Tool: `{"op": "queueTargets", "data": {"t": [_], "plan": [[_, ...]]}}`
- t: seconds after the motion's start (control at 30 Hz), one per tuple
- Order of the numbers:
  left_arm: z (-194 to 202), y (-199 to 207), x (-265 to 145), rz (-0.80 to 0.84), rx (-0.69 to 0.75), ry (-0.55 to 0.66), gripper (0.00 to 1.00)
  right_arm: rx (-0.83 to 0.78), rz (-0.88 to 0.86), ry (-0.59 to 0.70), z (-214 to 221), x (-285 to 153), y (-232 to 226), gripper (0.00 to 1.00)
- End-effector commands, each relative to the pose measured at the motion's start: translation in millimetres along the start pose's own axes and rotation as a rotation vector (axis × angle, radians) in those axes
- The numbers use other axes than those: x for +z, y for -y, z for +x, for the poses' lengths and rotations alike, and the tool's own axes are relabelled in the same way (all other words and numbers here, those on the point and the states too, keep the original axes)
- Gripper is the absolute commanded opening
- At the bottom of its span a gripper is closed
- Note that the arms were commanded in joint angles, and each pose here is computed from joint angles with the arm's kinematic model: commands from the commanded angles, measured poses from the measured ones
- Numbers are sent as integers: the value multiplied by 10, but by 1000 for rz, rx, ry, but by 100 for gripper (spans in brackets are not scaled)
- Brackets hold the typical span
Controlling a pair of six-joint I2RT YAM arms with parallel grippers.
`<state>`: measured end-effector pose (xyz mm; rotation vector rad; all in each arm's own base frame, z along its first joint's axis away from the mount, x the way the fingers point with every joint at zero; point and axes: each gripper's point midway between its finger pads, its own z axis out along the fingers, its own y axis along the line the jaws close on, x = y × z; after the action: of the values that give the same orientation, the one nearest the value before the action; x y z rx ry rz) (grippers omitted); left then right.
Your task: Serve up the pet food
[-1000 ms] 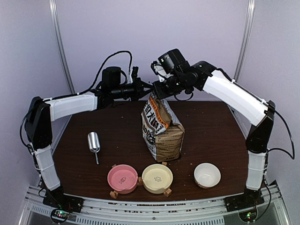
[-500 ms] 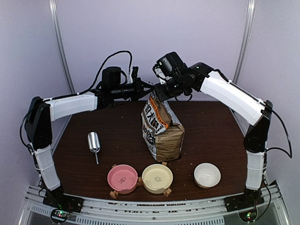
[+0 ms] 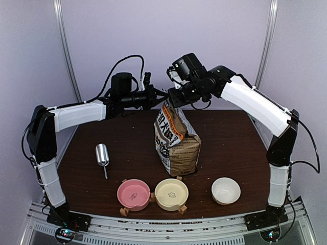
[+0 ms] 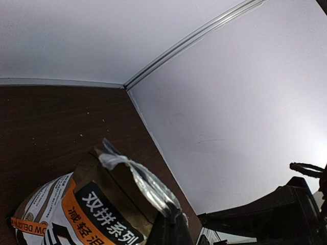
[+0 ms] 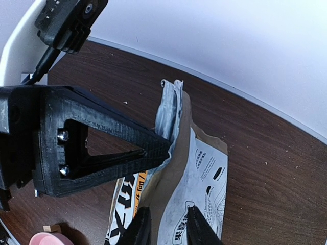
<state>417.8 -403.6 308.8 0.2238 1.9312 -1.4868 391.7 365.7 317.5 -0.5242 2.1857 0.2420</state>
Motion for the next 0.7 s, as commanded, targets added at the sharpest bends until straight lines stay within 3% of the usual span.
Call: {"op": "queueTargets", "data": {"t": [0.0,0.2,0.67], "plan": [[-166,212,-119,23,55,53,0,23,-50,68,-221,-216,-54,26],[-159,205,-123,22,53,52,0,-4,-58,37,-132,-112,-116,32],[-170,207,-125,23,53,56,0,-16,4,18,-64,11,-39,26]]}}
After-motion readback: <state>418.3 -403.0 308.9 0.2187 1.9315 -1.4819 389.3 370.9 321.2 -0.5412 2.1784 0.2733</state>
